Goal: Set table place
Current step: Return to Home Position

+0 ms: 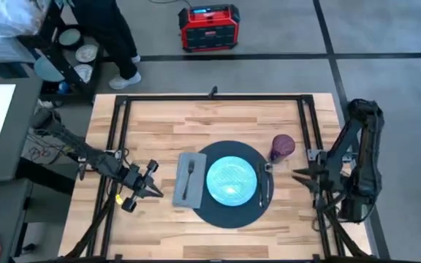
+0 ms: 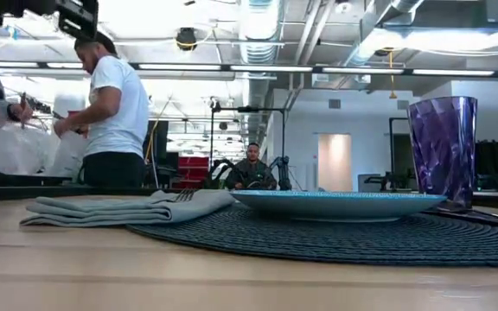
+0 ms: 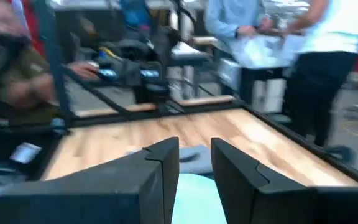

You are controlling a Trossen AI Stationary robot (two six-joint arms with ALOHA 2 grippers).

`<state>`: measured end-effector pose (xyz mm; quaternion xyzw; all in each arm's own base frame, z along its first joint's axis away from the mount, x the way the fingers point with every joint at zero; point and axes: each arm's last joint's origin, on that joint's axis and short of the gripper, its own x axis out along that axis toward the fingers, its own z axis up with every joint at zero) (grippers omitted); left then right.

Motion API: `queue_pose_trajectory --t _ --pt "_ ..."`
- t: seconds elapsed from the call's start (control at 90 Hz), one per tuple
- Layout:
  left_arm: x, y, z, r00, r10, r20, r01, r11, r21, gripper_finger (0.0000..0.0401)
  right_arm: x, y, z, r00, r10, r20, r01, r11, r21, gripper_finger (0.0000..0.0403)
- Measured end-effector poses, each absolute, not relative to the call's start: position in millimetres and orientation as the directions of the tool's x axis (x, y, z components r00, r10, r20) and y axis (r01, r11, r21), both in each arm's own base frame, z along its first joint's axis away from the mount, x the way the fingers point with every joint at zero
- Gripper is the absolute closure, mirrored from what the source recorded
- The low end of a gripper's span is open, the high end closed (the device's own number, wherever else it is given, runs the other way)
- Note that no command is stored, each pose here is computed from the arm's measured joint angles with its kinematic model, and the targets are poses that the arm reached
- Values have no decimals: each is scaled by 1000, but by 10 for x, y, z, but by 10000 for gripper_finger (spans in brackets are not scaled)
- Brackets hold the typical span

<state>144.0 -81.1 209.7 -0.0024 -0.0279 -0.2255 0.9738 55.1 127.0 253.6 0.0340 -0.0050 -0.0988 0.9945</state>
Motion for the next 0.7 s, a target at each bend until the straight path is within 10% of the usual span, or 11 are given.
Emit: queue_pose_trajectory --t 0.433,0.7 --pt "1303 -668 1700 844 -531 73 534 844 -39 401 373 1212 1637 998 -68 -2 66 957 281 321" --pt "1323 -624 1691 839 -539 69 543 837 -66 401 440 1224 1734 992 -116 -51 127 933 337 321"
